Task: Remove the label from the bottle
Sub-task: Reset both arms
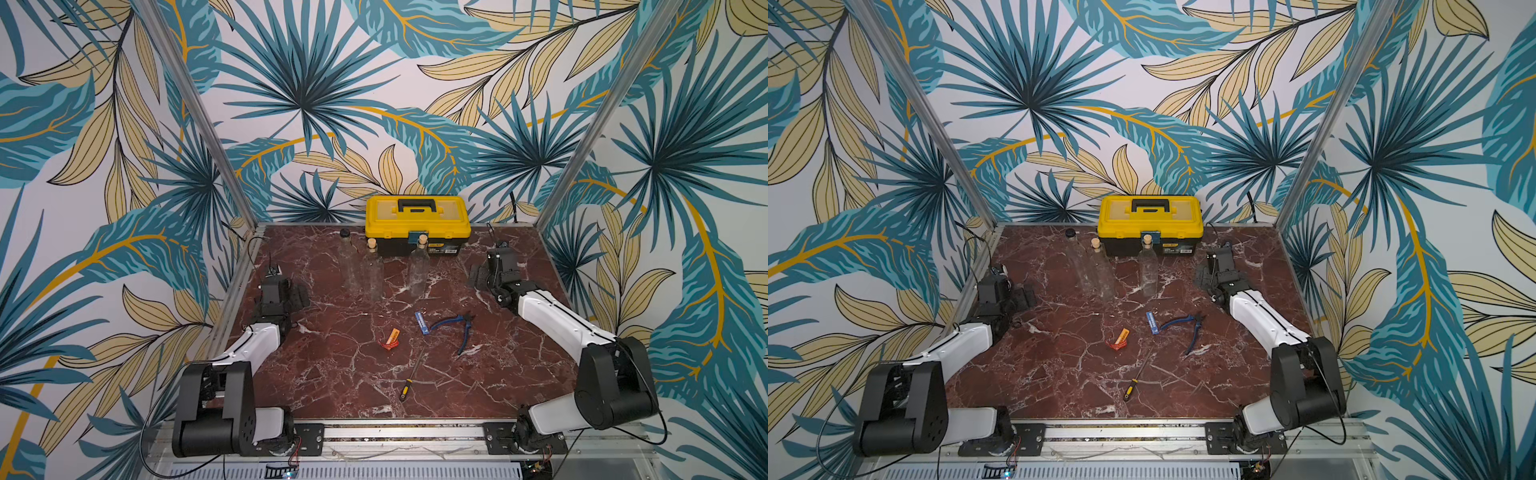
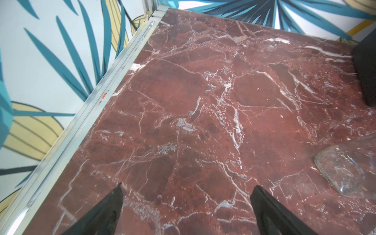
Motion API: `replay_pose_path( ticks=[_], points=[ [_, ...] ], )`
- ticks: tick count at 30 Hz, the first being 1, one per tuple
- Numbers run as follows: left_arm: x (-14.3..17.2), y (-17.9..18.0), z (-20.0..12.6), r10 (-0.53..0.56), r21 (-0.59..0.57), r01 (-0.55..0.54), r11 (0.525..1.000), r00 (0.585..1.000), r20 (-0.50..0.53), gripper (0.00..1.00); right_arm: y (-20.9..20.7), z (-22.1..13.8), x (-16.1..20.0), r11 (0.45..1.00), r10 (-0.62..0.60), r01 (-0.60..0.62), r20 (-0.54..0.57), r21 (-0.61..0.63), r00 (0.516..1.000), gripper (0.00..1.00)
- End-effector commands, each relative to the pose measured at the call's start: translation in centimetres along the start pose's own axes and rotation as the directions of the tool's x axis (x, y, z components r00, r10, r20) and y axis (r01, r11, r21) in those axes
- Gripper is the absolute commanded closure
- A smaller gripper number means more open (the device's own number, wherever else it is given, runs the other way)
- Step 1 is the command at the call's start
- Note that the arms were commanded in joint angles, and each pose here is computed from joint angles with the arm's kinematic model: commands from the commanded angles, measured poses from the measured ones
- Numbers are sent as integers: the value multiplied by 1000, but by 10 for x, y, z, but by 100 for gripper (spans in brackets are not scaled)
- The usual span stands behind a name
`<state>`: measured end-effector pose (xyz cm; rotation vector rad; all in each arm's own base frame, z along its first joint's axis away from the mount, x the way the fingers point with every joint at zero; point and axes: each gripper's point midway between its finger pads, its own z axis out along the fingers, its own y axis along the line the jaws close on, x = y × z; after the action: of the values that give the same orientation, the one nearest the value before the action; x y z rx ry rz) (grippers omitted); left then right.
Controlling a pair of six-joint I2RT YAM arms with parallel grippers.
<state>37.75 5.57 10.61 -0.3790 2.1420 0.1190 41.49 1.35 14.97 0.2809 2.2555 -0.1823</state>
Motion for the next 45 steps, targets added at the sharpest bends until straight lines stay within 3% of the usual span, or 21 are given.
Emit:
replay_pose_path(
  ticks=[1,12,28,33,45],
  points=[
    [-22,-5,5,2,47,-7,999,993,119,1,-4,5,1,1000,-12,12,14,4,1000,0],
    [-29,-4,1,-36,91,11,996,960,276,1,-22,12,1,999,10,-12,49,34,999,0],
    [-22,-21,-9,-2,195,-67,978,943,333,0,-79,25,2,985,-4,-19,135,169,991,1],
    [-21,-21,-9,-2,196,-67,978,943,333,0,-88,30,5,988,67,-91,192,121,979,0],
    [-21,-21,-9,-2,197,-68,978,943,333,0,-70,20,30,998,64,-57,338,-32,939,0]
  ],
)
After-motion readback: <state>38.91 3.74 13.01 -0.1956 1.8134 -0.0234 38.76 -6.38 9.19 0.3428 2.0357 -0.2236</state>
